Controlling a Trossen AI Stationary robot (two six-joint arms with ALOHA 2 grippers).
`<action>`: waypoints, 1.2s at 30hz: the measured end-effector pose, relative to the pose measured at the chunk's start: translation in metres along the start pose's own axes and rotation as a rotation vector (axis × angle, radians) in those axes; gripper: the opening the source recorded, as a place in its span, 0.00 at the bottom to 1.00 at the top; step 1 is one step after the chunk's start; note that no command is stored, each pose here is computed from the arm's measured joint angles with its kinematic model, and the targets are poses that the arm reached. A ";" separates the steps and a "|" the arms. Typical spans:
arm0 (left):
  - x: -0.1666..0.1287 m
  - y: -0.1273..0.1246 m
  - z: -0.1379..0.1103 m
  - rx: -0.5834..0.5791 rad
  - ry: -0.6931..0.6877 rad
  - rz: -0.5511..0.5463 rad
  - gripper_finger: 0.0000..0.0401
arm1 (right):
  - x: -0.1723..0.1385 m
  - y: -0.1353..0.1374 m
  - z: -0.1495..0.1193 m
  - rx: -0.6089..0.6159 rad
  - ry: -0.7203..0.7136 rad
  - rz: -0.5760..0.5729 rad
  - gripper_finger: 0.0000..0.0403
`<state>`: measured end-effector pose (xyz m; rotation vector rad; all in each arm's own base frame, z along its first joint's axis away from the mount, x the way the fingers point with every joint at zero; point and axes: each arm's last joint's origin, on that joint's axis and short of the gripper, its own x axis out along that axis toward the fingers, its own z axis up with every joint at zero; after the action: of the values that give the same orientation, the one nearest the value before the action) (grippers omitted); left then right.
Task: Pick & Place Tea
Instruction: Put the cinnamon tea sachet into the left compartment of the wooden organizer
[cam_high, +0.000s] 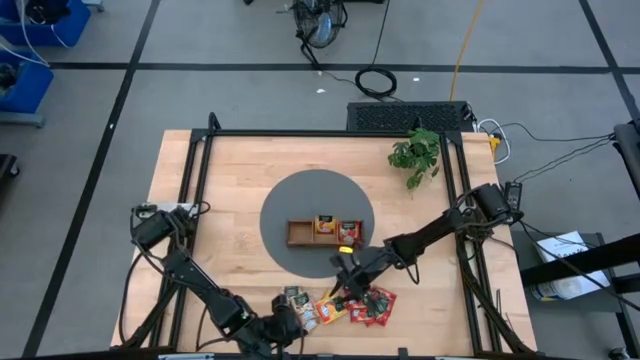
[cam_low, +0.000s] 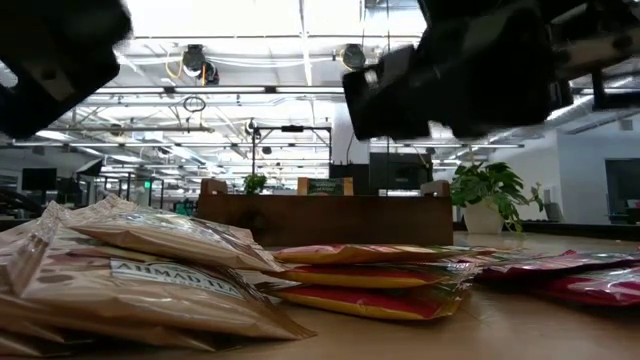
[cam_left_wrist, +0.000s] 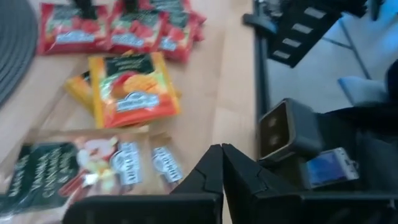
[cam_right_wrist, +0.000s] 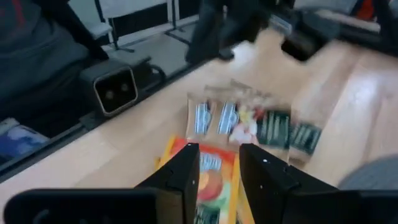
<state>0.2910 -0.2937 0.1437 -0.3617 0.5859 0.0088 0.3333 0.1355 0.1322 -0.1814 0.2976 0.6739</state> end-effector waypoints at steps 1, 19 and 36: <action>0.000 0.002 -0.001 -0.004 0.011 0.015 0.03 | 0.003 -0.002 0.004 -0.011 -0.033 -0.014 0.27; 0.003 0.006 -0.010 0.021 0.044 0.057 0.02 | 0.051 -0.049 -0.007 0.097 0.073 -0.085 0.28; 0.015 0.020 -0.014 0.005 0.079 0.125 0.01 | 0.046 -0.055 -0.020 0.205 0.166 -0.018 0.28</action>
<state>0.2937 -0.2814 0.1187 -0.3206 0.6861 0.1137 0.3982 0.1152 0.1021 -0.0441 0.5212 0.6068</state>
